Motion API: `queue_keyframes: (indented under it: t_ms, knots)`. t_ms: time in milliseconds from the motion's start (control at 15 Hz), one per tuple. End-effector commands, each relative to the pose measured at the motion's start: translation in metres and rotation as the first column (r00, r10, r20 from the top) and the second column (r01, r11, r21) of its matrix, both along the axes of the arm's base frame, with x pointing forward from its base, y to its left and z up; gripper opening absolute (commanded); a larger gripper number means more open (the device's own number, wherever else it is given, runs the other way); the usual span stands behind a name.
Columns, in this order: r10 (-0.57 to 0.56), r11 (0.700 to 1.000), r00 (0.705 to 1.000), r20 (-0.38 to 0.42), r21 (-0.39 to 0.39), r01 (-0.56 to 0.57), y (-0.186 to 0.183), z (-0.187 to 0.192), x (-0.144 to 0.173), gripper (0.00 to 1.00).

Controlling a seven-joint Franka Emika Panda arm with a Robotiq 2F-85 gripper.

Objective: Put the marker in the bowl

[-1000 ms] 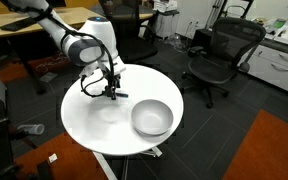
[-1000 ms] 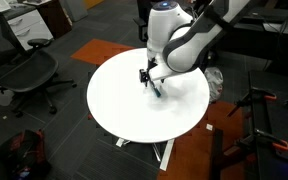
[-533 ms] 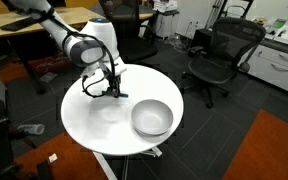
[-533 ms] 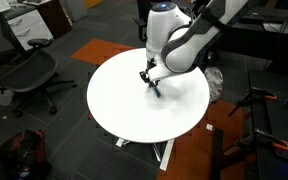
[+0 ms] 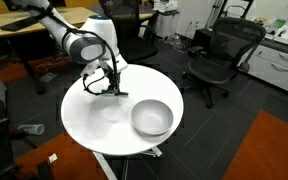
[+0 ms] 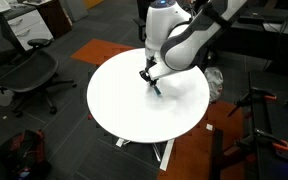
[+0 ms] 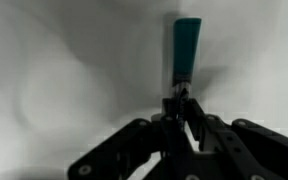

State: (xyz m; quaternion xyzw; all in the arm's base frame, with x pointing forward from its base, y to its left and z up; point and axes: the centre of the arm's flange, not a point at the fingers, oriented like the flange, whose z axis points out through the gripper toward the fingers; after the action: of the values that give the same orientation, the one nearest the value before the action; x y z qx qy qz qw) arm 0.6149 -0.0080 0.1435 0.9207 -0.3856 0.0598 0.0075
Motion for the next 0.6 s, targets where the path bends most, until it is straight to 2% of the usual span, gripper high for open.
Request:
queue_keyframes:
  t_ms: [0, 200, 533]
  knots:
    - [0.059, 0.998, 0.998, 0.015, -0.032, -0.059, 0.003, 0.062, -0.016, 0.05]
    - [0.088, 0.993, 0.994, 0.057, -0.081, -0.083, -0.001, 0.106, -0.022, 0.05]
    - [0.077, 0.972, 0.992, 0.102, -0.229, -0.052, -0.045, 0.173, -0.035, 0.05]
